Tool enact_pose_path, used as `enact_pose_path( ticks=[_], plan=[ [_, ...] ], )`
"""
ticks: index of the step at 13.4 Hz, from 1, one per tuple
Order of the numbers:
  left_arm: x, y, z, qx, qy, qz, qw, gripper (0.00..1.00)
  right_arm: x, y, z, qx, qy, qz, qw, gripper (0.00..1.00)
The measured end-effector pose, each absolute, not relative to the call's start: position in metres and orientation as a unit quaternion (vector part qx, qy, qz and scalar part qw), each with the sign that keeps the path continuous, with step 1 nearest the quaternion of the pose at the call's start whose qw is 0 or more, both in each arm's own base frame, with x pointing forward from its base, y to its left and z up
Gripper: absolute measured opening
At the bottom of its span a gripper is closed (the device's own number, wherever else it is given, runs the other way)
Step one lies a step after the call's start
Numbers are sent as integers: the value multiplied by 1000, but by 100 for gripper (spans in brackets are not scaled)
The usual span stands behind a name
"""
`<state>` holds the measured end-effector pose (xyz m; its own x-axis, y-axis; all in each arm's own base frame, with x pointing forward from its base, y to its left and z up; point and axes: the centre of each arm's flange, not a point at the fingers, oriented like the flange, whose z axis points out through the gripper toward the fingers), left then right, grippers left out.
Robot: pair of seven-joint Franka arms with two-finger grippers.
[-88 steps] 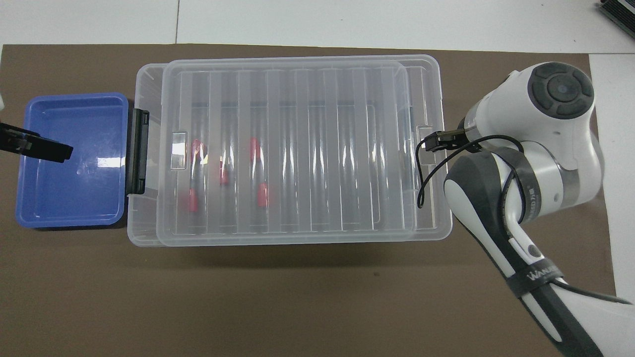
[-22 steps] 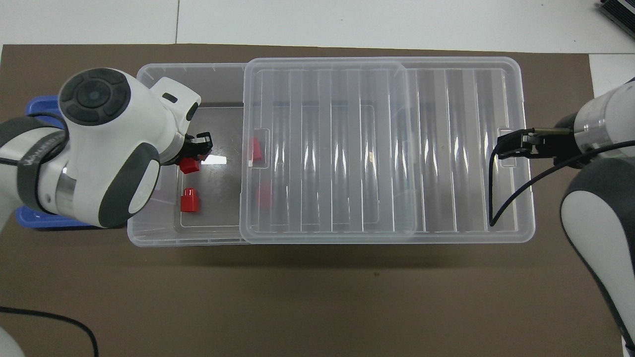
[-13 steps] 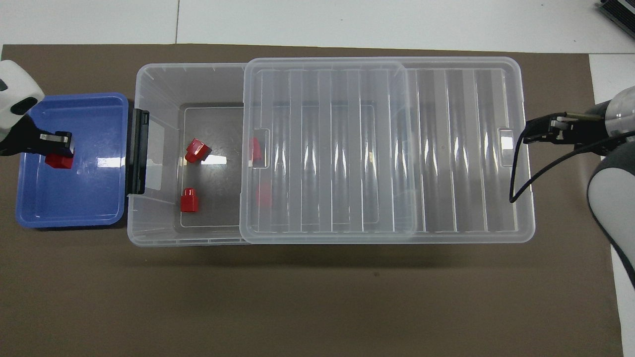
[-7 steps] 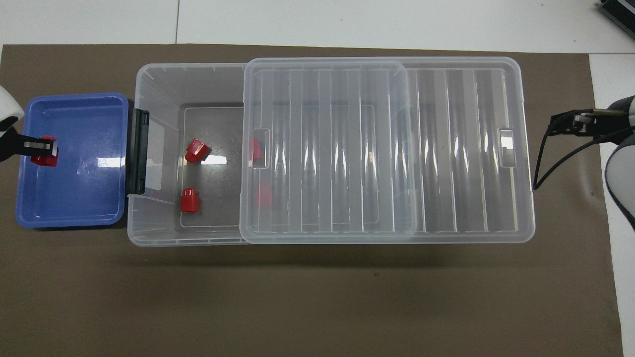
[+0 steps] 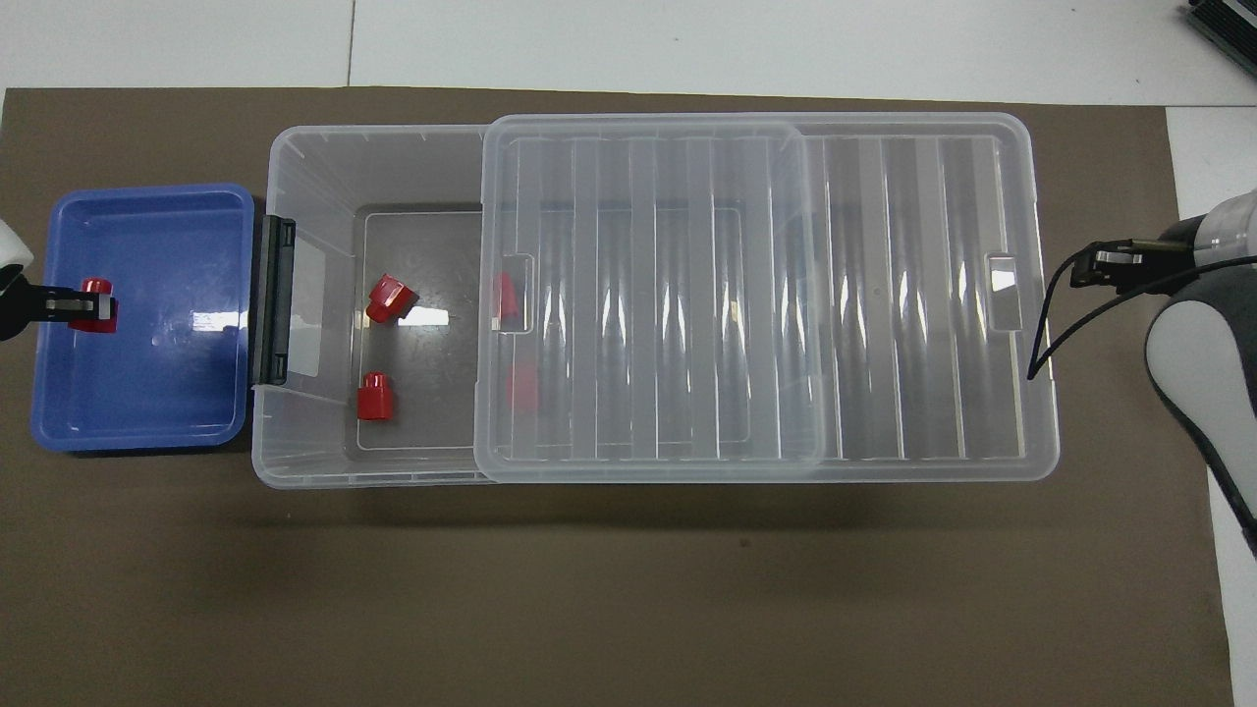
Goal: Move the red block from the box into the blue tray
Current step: 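Open the left gripper to release the red block in the tray, then push the lid back over the box with the right gripper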
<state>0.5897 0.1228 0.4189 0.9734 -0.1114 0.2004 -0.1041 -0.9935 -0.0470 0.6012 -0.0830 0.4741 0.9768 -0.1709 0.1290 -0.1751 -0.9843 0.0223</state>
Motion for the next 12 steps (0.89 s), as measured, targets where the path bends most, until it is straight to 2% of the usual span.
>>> enact_pose_path(
  ticks=[3, 4, 12],
  plan=[
    [598, 124, 386, -994, 46, -103, 10, 34, 601, -76, 469, 995, -81, 61, 16, 7],
    [599, 123, 377, -994, 40, -105, 4, 34, 602, -71, 470, 995, -77, 64, 16, 1],
    [592, 127, 331, -993, 42, -108, 6, 34, 612, -18, 466, 995, -32, 98, 11, 1]
  ],
)
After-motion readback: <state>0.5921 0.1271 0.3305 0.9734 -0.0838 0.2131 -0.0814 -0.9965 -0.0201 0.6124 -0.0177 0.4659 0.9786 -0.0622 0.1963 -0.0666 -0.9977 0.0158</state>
